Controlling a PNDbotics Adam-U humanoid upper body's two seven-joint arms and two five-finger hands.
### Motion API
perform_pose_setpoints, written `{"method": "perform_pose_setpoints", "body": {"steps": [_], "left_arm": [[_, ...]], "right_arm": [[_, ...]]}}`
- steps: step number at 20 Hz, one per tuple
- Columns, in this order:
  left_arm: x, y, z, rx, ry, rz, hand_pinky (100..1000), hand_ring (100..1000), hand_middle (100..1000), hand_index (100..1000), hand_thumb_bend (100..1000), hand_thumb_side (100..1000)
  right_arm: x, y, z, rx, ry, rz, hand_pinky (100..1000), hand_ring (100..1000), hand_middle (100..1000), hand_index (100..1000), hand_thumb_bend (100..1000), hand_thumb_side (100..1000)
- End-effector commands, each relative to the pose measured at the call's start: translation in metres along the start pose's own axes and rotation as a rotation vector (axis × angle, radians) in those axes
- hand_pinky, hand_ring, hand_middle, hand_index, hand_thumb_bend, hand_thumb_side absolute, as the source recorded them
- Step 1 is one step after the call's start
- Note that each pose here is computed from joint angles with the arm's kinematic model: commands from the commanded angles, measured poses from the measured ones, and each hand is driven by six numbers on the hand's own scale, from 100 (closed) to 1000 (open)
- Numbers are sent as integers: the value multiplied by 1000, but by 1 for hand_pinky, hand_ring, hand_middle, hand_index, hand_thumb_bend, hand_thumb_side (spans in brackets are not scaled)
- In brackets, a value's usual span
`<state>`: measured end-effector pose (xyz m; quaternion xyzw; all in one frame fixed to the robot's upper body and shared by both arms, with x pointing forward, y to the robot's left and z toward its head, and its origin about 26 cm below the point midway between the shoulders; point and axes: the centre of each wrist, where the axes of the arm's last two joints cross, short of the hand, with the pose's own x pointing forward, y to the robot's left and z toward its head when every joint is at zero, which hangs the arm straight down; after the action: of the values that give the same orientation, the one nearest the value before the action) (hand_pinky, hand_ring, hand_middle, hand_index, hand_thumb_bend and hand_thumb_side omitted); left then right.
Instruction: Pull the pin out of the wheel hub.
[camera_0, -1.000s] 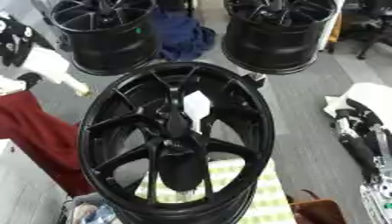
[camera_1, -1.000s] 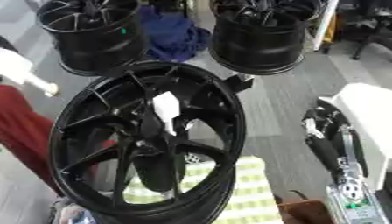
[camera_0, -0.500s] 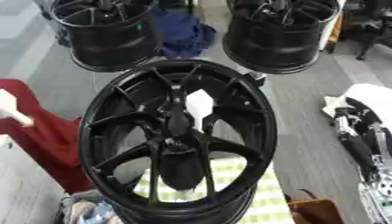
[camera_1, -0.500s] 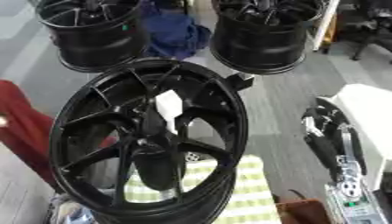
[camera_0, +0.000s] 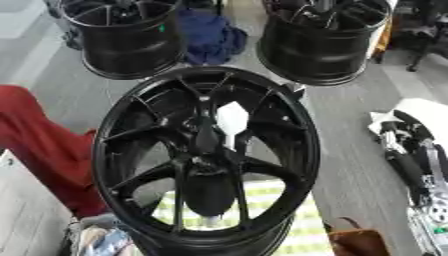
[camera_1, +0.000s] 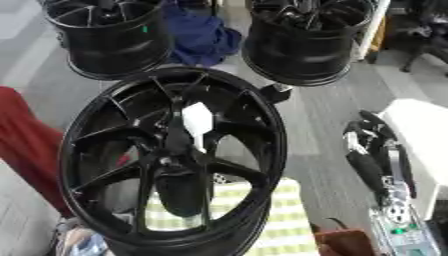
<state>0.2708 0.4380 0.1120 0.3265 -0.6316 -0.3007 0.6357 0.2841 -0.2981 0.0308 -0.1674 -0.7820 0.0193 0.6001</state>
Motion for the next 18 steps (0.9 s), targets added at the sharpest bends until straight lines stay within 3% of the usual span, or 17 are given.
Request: {"method": "perform_pose_setpoints", "body": {"steps": [1,7,11,12,13,18], "left_arm": [[15,0,4,159,-34,114,844,100,895,931,496,696],[39,-18,2,422,-130,541,828,100,898,926,467,701],[55,-18,-2,603,-222,839,827,100,900,914,451,705],[58,-18,-3,633,-237,886,827,100,904,914,480,774],[60,-18,-3,655,-254,933,826,100,902,910,443,721],[63,-20,-2,704,-304,1068,798,100,876,896,428,712]], "right_arm": [[5,-3,-4,-10,-21,2,708,595,677,867,100,487],[5,-2,-3,-9,-18,-4,708,595,677,867,100,489],[4,-2,-3,-15,-15,-5,707,595,677,867,100,490],[4,-2,-3,-15,-15,-5,708,596,677,867,100,483],[4,-2,-3,-14,-15,-6,708,596,678,867,100,491],[4,-3,-3,-21,-17,-5,708,596,678,867,100,491]]}}
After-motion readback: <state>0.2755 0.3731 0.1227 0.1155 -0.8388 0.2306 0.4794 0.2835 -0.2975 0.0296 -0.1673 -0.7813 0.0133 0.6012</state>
